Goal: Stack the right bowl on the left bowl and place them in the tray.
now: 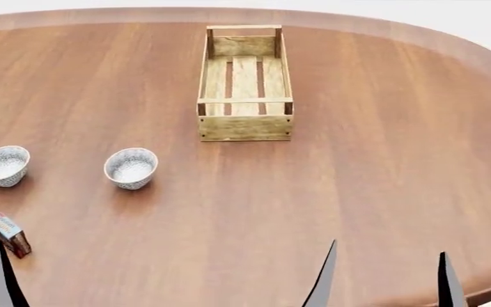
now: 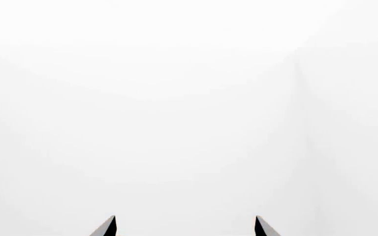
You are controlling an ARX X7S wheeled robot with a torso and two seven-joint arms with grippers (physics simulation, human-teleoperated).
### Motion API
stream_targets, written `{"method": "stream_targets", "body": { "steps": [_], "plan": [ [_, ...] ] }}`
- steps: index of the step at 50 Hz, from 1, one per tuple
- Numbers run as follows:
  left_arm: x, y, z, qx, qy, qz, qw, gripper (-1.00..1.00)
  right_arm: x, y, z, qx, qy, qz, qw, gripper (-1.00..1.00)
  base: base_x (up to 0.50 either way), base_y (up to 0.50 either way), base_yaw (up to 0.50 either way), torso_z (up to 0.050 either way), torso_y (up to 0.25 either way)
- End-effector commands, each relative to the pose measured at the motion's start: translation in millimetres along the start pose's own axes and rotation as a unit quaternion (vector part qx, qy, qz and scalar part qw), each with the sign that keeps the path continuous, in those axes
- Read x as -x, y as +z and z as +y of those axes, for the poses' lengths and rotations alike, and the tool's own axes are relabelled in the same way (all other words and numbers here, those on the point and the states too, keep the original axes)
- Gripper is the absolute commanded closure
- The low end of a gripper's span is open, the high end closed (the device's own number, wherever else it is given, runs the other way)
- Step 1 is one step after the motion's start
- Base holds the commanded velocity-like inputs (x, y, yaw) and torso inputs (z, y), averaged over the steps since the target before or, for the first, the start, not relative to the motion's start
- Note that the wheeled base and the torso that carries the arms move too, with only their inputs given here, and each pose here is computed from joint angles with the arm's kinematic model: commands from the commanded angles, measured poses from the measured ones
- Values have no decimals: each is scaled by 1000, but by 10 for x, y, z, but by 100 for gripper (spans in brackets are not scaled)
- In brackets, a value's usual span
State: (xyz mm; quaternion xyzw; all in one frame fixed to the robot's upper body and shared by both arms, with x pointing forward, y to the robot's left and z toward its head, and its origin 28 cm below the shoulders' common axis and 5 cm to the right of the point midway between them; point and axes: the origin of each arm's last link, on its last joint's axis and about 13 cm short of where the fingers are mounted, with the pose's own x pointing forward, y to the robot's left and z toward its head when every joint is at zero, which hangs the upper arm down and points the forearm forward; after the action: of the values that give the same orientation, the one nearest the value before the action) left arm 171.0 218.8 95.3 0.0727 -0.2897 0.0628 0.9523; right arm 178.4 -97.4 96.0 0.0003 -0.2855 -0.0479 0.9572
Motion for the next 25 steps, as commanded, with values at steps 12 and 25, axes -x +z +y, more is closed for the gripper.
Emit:
{"method": "stream_targets", "body": {
  "steps": [12,25],
  "plan": [
    [16,53,6,1,-1,-5,1000,-100,12,29,4,27,3,0,1000,-100,0,-448,0,0,0],
    [19,33,-1,1,-3,-1,1000,-100,7,45,57,52,29,-7,998,-100,275,120,0,0,0]
  ]
}}
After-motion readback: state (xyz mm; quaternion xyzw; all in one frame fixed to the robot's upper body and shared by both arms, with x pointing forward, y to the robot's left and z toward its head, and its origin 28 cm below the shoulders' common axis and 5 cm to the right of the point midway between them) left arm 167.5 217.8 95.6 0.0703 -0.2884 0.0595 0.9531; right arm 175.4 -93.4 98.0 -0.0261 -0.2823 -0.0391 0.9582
